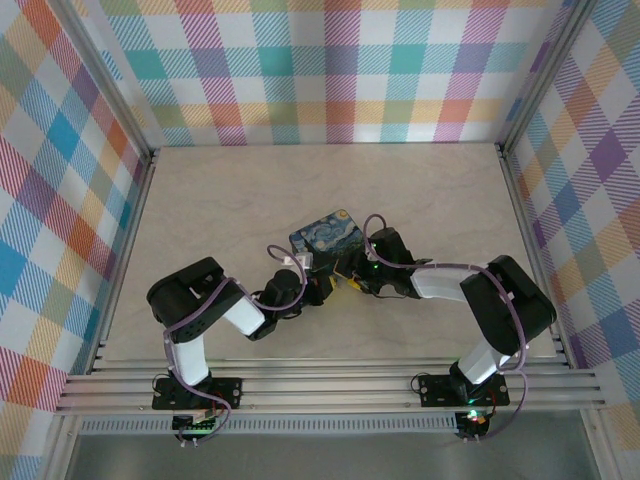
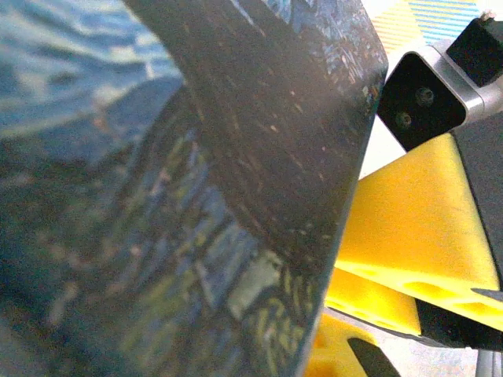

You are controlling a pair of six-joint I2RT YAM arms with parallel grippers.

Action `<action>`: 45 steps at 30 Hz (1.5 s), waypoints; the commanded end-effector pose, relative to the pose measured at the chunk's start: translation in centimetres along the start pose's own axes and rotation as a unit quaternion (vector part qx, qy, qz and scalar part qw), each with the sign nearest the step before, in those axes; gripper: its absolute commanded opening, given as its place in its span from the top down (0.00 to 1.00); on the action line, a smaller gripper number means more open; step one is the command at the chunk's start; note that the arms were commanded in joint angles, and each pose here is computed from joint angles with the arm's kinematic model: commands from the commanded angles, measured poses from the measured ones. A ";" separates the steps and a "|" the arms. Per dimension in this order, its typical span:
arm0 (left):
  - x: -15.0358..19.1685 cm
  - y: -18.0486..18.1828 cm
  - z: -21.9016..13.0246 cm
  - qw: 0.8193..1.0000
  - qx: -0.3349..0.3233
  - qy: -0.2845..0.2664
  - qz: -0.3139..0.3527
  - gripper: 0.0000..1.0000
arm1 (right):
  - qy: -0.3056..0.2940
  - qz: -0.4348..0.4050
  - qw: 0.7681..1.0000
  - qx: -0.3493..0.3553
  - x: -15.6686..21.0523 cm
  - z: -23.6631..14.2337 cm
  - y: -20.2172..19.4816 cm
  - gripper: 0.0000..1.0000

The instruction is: Unlock a padlock with a key

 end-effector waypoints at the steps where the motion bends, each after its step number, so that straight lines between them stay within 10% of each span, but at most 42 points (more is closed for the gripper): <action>1: -0.5 -0.5 0.1 1.000 0.021 -0.007 -0.006 1.00 | -0.002 -0.016 1.000 -0.007 0.0 0.4 0.2 0.46; 27: -0.2 -1.5 0.9 0.999 0.047 0.013 0.016 1.00 | 0.012 -0.012 0.999 -0.028 -0.2 0.8 1.3 0.85; 34: -0.2 -1.5 0.2 0.999 0.041 0.016 0.017 1.00 | -0.007 -0.016 1.000 -0.009 -0.5 -0.4 1.3 0.49; 45: 0.5 -0.6 -0.9 0.999 0.045 0.015 0.006 1.00 | -0.011 -0.059 0.998 -0.007 -0.6 -0.7 1.7 0.44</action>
Point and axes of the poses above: each hand's point on the last joint's axis, 136 mm out from that joint toward the fingers, its own z axis out along the fingers, its own y axis along the line the jaws close on, x = y × z, the point moved 3 cm from there along -z, back along the fingers, and after that the axes turned 6 degrees about -z, right-handed, at the moved point
